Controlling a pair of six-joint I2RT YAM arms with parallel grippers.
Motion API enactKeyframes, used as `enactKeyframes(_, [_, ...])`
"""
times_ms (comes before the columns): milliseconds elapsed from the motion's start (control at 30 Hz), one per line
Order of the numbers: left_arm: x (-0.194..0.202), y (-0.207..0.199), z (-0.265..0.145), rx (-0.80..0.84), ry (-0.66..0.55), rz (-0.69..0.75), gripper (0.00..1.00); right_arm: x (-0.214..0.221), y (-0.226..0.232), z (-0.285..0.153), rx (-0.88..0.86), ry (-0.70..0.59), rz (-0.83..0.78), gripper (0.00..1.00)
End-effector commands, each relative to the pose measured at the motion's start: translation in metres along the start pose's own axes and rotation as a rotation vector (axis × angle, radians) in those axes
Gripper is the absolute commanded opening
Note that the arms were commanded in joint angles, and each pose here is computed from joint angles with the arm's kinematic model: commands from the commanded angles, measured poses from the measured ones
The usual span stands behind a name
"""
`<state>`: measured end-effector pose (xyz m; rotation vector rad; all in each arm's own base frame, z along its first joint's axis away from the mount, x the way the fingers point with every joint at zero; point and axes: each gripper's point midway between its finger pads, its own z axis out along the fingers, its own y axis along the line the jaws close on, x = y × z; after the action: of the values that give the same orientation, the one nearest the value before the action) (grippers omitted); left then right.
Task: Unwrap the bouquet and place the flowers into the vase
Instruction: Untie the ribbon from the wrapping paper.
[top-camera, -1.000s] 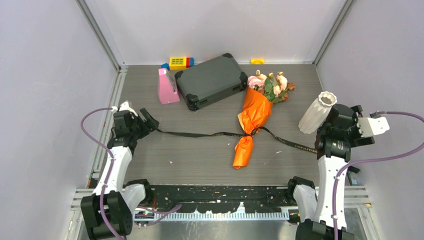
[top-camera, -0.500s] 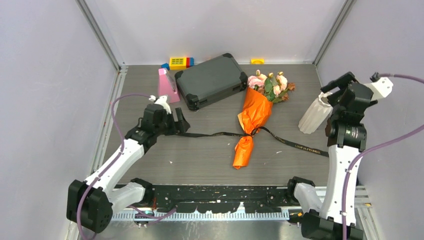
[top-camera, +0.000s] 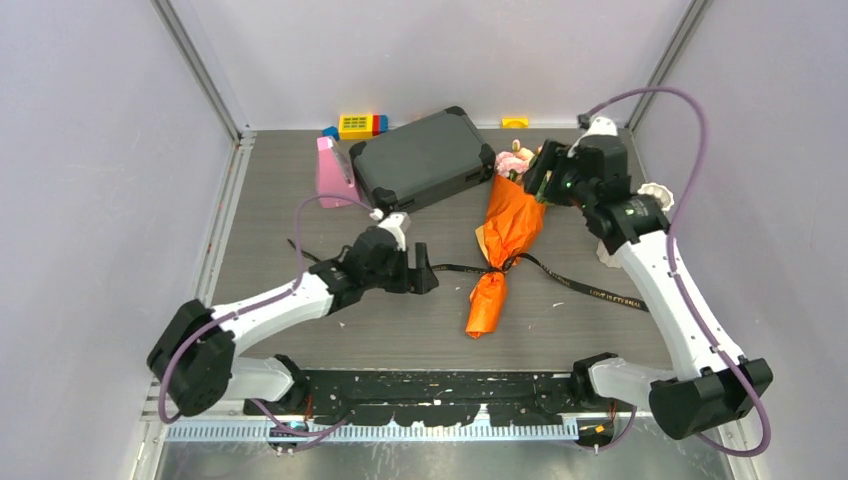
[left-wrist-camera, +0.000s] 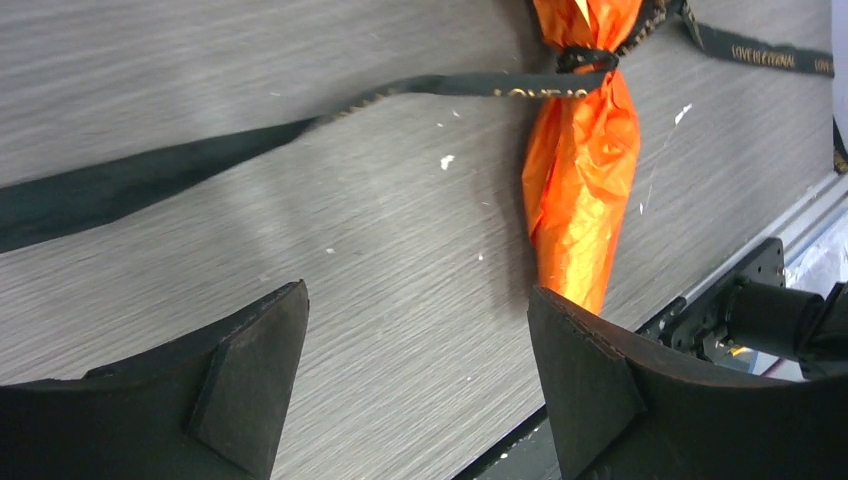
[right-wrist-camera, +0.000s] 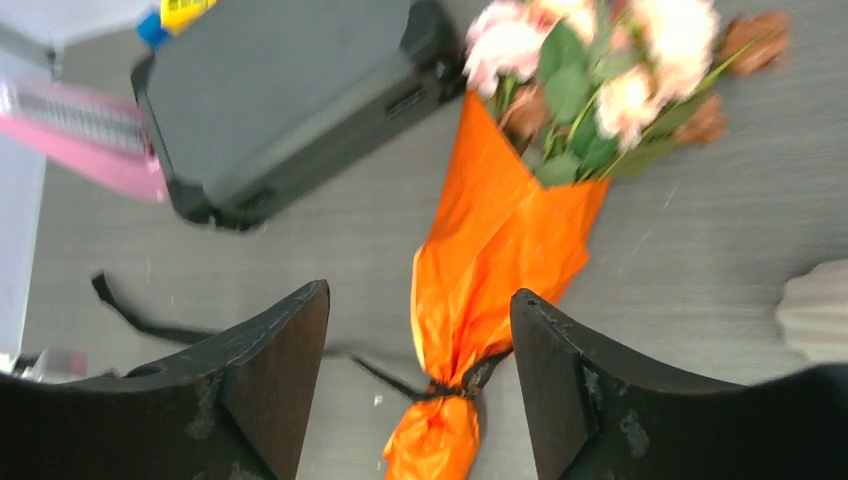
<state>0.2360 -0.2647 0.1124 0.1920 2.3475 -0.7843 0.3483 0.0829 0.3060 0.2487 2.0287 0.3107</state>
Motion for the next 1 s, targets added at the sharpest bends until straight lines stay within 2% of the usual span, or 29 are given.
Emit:
enactKeyframes(0, [-0.013, -0.047, 0.022, 0.122, -0.057, -0.039, 0.82, 0.051, 0.028, 0.009, -0.124, 0.128, 0.006, 0.67])
enactKeyframes(133, [-0.005, -0.074, 0.040, 0.181, -0.035, -0.032, 0.81, 0.113, 0.018, 0.026, -0.115, 0.289, 0.049, 0.53])
enactKeyframes(267, [0.001, -0.095, 0.059, 0.266, -0.023, -0.081, 0.80, 0.158, -0.002, 0.029, -0.080, 0.373, 0.052, 0.53])
enactKeyframes(400, [0.008, -0.103, 0.075, 0.268, -0.010, -0.094, 0.79, 0.188, -0.010, 0.030, -0.079, 0.438, 0.049, 0.52])
enactKeyframes(600, [0.022, -0.107, 0.092, 0.252, 0.034, -0.087, 0.74, 0.213, -0.008, 0.037, -0.130, 0.469, 0.076, 0.49])
enactKeyframes(967, [0.040, -0.101, 0.108, 0.214, 0.063, -0.104, 0.56, 0.238, -0.005, 0.046, -0.175, 0.530, 0.085, 0.36])
